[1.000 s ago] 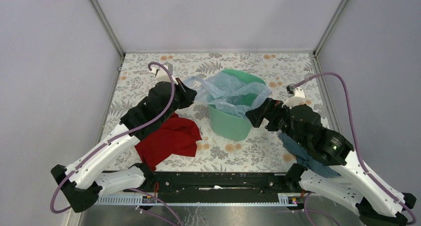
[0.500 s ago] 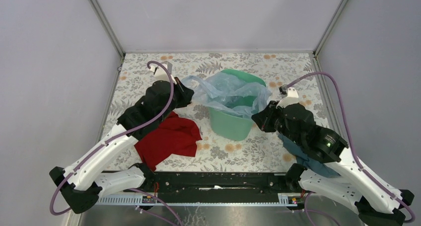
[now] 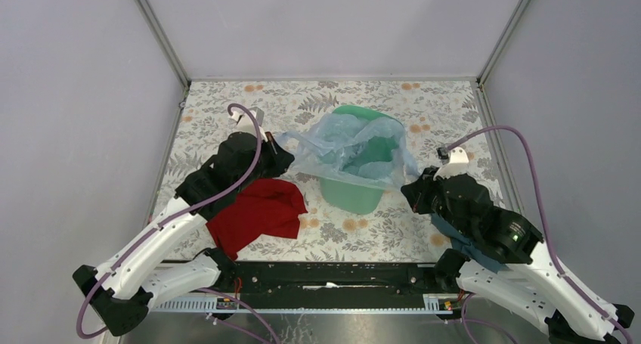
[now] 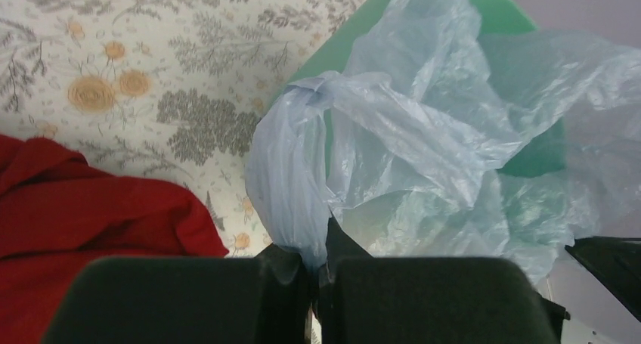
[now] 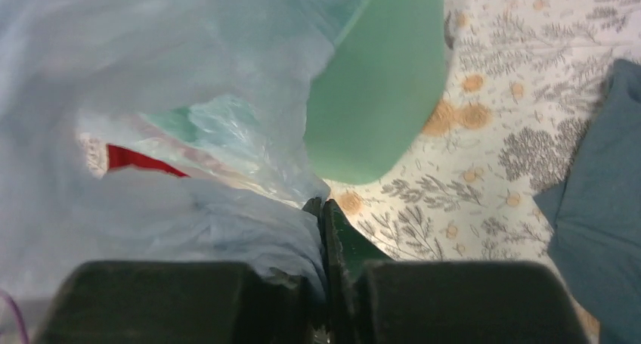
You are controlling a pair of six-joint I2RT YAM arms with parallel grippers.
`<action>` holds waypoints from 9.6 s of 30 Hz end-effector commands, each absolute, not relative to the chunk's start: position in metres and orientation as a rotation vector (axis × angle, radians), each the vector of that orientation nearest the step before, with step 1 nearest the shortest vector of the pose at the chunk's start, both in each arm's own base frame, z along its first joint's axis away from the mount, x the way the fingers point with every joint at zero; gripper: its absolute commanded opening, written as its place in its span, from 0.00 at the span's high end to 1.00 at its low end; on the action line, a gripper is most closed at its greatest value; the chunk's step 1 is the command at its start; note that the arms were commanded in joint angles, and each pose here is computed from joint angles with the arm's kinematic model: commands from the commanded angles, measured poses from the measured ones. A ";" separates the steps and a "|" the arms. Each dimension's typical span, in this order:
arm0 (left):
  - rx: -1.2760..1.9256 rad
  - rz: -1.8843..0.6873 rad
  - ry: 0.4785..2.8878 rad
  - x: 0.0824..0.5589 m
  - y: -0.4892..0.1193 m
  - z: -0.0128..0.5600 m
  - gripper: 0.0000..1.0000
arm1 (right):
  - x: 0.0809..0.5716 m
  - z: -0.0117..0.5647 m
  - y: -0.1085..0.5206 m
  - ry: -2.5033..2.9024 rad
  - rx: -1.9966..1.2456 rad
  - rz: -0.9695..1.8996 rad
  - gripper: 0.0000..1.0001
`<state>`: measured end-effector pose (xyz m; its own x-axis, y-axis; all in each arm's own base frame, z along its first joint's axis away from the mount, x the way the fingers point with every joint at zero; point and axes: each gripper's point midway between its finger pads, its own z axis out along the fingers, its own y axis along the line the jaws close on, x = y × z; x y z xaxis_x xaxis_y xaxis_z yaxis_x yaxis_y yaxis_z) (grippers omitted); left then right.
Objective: Put the trash bags into the trash bin
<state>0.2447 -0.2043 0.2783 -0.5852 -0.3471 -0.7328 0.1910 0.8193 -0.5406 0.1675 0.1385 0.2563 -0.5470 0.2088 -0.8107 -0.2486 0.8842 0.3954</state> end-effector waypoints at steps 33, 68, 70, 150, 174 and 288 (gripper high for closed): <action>0.166 -0.626 1.887 0.201 -0.154 0.344 0.01 | 0.139 0.322 0.136 2.012 -0.327 0.636 0.00; 0.513 -0.386 1.916 0.266 -0.275 0.336 0.45 | 0.268 0.338 0.128 1.847 -0.066 -0.002 0.49; 0.503 -0.355 1.918 0.269 -0.273 0.335 0.63 | 0.271 0.338 0.128 1.835 -0.068 -0.017 0.55; -0.011 -0.359 2.111 0.340 -0.166 0.298 0.01 | 0.255 0.284 0.110 2.195 -0.002 0.394 0.07; -0.051 -0.827 2.283 0.288 -0.227 0.194 0.61 | 0.317 0.253 0.149 2.115 0.004 0.519 0.24; -0.179 -0.720 2.324 0.205 -0.182 0.163 0.01 | 0.326 0.345 0.196 2.078 -0.307 0.344 0.00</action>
